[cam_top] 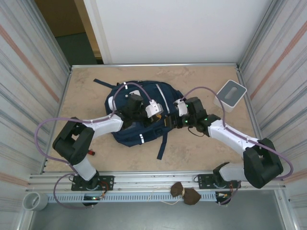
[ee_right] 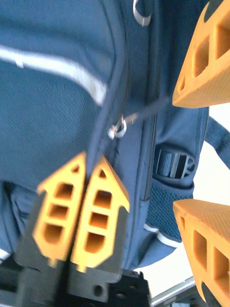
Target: Pack the student bag
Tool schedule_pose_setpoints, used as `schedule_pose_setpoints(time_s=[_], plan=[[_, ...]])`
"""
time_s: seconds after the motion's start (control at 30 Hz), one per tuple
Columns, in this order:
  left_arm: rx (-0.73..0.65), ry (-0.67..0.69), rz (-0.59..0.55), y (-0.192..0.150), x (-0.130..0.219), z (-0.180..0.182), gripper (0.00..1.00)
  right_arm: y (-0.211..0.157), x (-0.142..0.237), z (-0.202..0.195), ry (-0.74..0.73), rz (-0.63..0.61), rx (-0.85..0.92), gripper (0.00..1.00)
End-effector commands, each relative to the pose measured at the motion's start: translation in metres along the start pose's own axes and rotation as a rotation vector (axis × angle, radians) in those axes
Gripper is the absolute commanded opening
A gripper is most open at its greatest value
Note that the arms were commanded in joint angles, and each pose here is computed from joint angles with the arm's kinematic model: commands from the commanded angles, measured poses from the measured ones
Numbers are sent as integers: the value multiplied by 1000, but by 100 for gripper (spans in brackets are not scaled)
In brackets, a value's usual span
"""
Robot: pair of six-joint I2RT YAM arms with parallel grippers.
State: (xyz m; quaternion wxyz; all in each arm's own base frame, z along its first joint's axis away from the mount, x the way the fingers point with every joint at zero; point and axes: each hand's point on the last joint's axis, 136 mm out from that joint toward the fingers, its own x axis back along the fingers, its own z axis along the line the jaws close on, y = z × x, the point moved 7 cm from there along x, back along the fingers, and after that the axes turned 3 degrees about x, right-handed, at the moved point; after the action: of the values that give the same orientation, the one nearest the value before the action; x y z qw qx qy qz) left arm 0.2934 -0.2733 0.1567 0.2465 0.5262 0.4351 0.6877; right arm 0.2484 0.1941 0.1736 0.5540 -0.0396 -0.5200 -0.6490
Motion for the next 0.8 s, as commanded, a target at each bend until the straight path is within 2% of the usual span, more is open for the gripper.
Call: schedule_pose_setpoints(time_s=[0.0,0.47,0.77], plan=[[62,-49,-152,28,16,-2,0,5,-5,-4,-36,-93,66,48],[83,-71,-164,25,20,-3,0,11,-21,-8,-51,-131,120,38],[87,-71,-139,20,19,-3,0,12,-33,-6,-44,-120,130,22]])
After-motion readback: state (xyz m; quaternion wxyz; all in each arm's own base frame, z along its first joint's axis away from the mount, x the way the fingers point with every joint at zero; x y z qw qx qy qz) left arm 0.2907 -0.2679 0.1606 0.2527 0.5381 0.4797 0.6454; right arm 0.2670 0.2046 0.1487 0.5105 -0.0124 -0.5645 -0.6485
